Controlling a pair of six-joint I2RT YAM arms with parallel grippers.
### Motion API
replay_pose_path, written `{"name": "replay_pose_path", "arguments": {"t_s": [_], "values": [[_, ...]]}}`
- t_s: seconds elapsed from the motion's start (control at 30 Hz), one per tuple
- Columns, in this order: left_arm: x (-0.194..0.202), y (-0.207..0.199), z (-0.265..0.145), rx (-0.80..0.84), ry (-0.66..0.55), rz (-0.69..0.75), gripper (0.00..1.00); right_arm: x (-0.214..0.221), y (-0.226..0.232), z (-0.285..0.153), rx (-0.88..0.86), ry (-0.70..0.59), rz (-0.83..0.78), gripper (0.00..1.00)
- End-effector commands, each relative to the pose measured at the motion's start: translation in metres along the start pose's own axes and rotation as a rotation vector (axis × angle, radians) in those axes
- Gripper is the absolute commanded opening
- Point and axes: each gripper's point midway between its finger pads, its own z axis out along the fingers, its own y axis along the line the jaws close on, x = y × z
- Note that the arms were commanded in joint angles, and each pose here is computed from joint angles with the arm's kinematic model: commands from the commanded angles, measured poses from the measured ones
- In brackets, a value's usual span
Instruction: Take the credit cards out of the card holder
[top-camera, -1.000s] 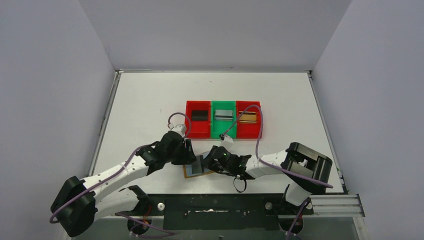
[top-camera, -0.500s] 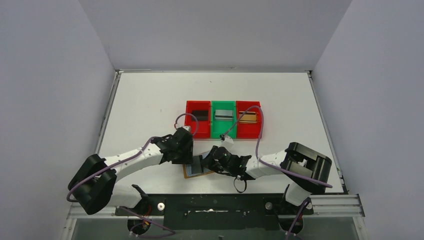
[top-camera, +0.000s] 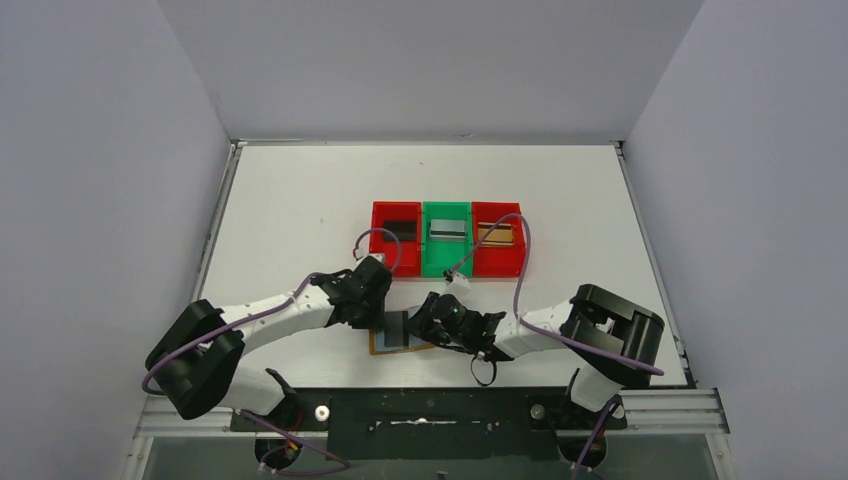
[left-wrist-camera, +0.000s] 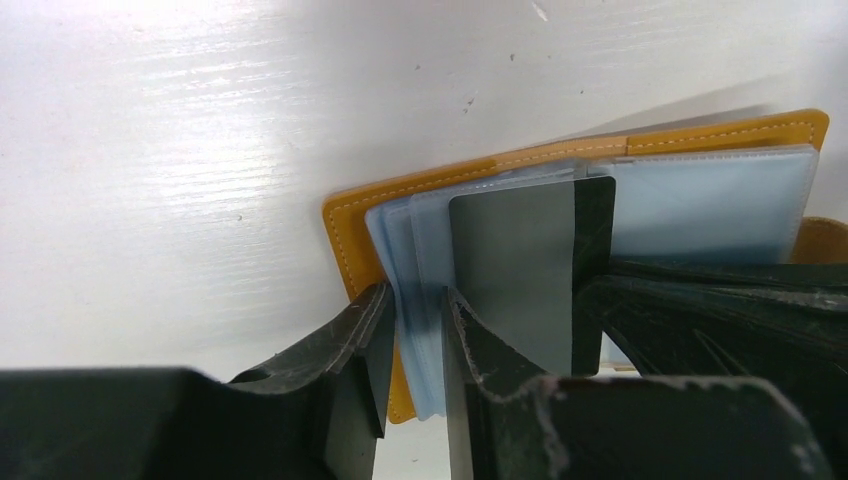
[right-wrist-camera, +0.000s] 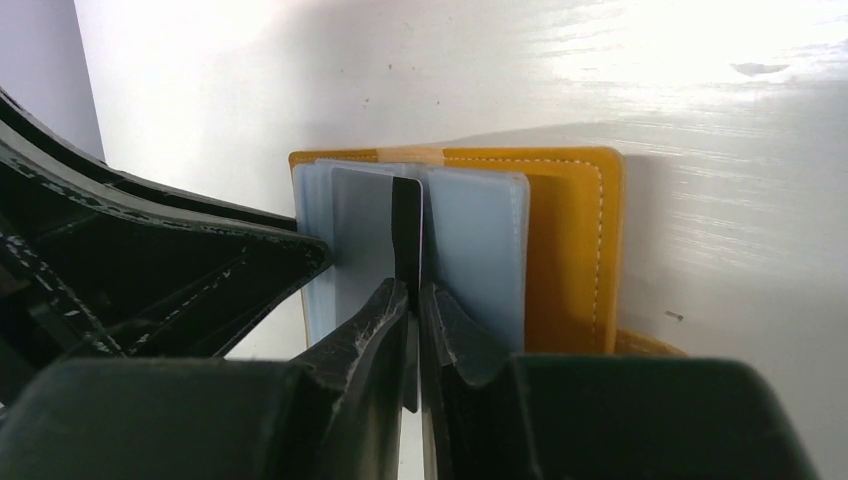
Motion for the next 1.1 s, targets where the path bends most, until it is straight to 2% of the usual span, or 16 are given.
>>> {"name": "replay_pose_path", "arguments": {"t_s": [0.0, 0.13, 0.27, 0.37, 0.63, 0.93, 1.07], "values": [[0.021, 0.017, 0.009, -0.075, 0.063, 0.027, 0.19, -0.008, 0.013, -0.005, -0.079, -0.022, 0.022, 0.11], [0.023, 0.015, 0.010, -0.067, 0.064, 0.029, 0.17, -0.006, 0.016, -0.005, -0.111, -0.009, 0.029, 0.23], [0.031, 0.018, 0.013, -0.063, 0.081, 0.046, 0.16, -0.005, 0.015, -0.003, -0.144, -0.006, 0.074, 0.28], [0.032, 0.017, 0.014, -0.061, 0.085, 0.052, 0.15, -0.004, 0.013, -0.001, -0.182, -0.005, 0.124, 0.26], [0.032, 0.018, 0.013, -0.067, 0.083, 0.051, 0.14, -0.003, 0.008, -0.003, -0.216, -0.016, 0.166, 0.06], [0.029, 0.016, 0.011, -0.055, 0.069, 0.050, 0.13, -0.008, -0.010, -0.011, -0.148, -0.052, 0.167, 0.05], [0.031, 0.014, 0.013, -0.040, 0.080, 0.061, 0.13, -0.009, -0.011, -0.011, -0.144, -0.056, 0.179, 0.16]]}}
